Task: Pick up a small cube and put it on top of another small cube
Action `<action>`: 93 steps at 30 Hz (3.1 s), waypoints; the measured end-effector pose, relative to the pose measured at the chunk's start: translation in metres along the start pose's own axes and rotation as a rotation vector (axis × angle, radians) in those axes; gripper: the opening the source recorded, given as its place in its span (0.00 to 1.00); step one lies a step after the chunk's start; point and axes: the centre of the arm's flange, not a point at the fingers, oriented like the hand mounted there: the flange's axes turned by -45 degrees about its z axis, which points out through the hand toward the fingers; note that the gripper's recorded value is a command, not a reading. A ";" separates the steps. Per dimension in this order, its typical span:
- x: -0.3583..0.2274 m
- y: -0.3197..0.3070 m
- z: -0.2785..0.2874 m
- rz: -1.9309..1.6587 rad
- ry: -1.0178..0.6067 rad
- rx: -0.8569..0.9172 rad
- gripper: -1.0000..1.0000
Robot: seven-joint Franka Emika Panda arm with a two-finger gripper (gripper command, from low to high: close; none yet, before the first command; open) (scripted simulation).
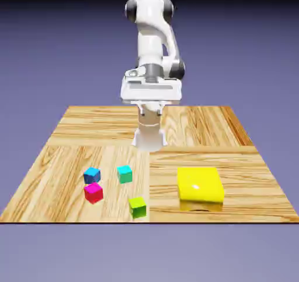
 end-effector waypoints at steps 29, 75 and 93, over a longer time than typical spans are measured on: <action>-0.157 0.048 0.285 -0.246 -0.565 0.161 0.50; -0.249 0.102 0.083 -0.601 -0.478 0.411 0.00; -0.276 0.103 0.107 -0.613 -0.527 0.377 0.00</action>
